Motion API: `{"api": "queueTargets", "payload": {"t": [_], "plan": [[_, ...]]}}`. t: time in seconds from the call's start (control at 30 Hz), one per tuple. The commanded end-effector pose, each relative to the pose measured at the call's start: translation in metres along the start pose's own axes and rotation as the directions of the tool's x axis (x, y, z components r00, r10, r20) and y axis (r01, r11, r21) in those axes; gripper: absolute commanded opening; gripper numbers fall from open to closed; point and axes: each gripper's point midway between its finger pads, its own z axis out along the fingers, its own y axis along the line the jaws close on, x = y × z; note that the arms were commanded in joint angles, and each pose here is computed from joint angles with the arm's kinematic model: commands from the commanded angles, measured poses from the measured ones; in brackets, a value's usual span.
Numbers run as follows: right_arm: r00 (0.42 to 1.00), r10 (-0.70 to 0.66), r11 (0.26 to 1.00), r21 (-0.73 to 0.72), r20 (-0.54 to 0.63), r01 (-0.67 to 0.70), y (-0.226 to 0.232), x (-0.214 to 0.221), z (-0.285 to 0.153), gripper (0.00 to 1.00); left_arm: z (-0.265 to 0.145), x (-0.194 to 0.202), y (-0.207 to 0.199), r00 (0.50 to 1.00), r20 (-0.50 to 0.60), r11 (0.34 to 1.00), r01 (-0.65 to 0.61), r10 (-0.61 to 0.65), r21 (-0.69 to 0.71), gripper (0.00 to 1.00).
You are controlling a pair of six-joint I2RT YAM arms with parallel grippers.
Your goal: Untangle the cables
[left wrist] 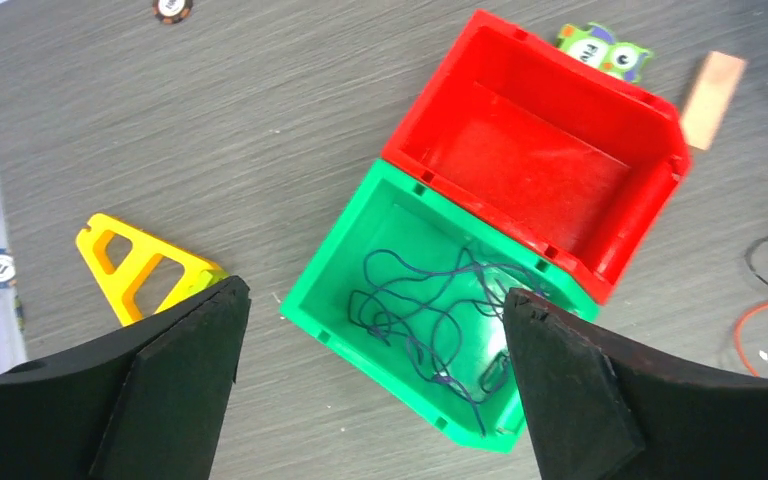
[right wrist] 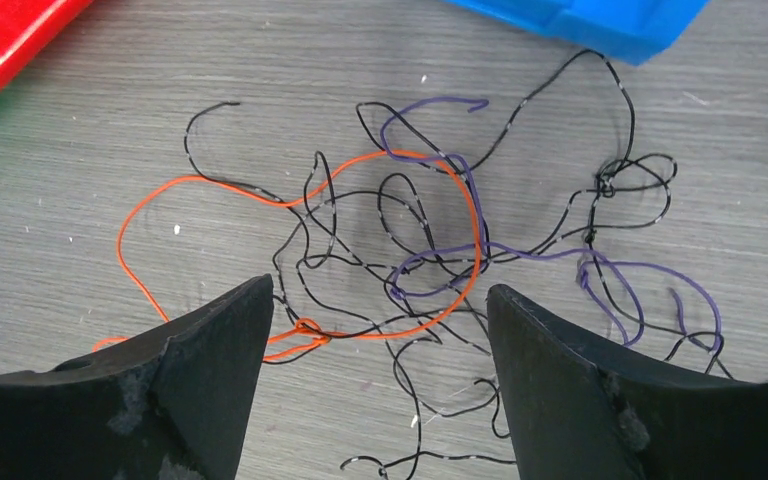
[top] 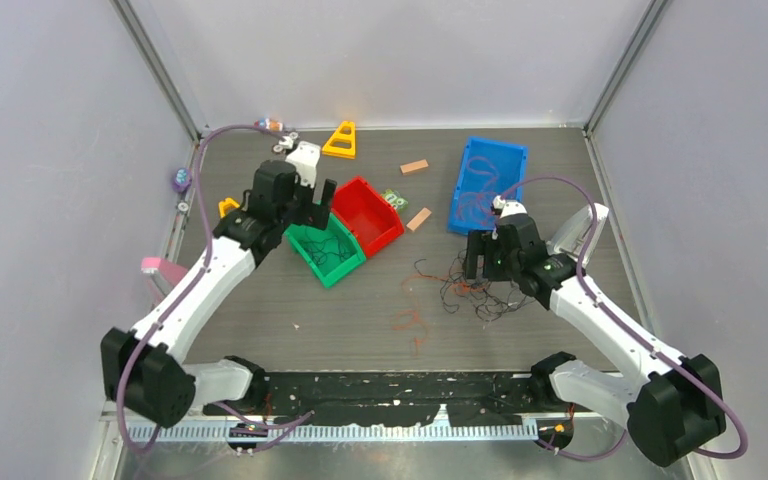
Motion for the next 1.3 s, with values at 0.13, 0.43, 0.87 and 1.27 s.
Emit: {"api": "queueTargets", "payload": {"t": [0.13,0.43,0.87,1.27], "plan": [[0.996,0.084,0.996,-0.032,-0.024,-0.085,0.006,0.006,0.014,0.73,-0.032,-0.005,-0.016,0.951,0.234,0.977,0.179,-0.203,0.119,0.99],[0.991,0.116,0.979,-0.160,-0.065,-0.125,0.040,-0.005,0.047,0.62,-0.040,0.019,-0.074,0.915,0.072,0.879,0.355,-0.396,0.319,0.99],[0.988,0.145,0.973,-0.173,-0.046,-0.150,0.038,0.005,0.043,0.05,-0.015,0.093,-0.221,0.919,-0.339,0.837,0.342,-0.203,0.426,0.88],[0.988,0.155,0.970,-0.190,-0.009,-0.154,0.039,-0.001,0.035,0.05,0.022,0.131,-0.277,0.843,-0.504,0.830,0.410,-0.187,0.378,0.60]]}}
